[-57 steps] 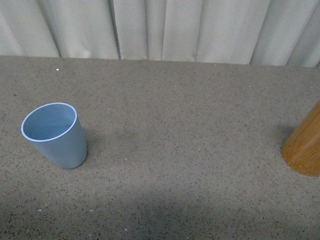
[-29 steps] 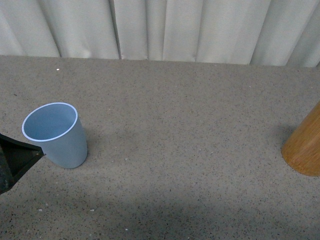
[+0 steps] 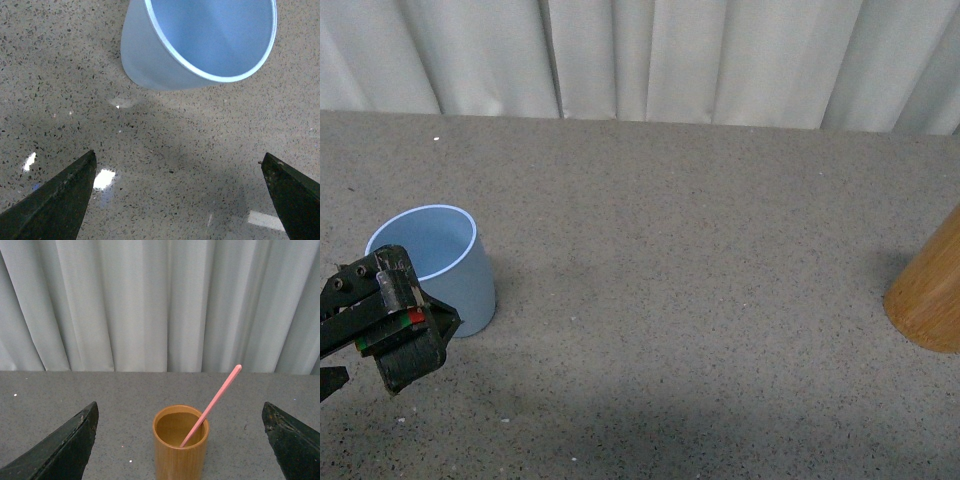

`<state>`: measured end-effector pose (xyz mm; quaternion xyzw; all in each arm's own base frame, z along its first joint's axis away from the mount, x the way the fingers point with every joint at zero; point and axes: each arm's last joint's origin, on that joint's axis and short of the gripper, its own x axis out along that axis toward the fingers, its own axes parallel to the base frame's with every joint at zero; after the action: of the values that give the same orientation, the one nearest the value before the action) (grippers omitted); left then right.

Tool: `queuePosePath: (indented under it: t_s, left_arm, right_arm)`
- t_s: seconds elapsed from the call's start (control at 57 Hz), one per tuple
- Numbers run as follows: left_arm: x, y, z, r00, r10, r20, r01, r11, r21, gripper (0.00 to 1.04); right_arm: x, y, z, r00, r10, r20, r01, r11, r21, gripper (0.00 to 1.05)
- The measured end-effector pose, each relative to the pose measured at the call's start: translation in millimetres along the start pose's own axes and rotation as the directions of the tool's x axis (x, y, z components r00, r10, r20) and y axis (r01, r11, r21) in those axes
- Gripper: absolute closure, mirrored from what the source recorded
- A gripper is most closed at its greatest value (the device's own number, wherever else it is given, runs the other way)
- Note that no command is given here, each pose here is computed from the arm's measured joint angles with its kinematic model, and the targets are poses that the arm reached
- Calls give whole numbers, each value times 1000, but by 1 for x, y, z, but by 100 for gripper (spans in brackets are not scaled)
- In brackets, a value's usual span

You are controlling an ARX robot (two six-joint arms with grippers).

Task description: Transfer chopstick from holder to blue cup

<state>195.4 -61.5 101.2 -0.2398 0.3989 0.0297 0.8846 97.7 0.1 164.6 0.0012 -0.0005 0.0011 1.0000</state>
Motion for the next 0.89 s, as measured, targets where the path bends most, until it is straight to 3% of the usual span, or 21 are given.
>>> queuePosePath:
  t_s: [0.316,0.596,0.894]
  left_arm:
    - [4,-5,17,999,0,39,3,997,-77,7]
    - [16,0,41,993,88,84,-69,976,-207,7]
    - [27,13,52,980,173,99,-143,957,-253,7]
  right_arm:
    - [0,0,0,1000,0,0,0,1000,0,10]
    - [0,0,0,1000,0,0,0,1000,0,10]
    - [0,0,0,1000,0,0,0,1000,0,10]
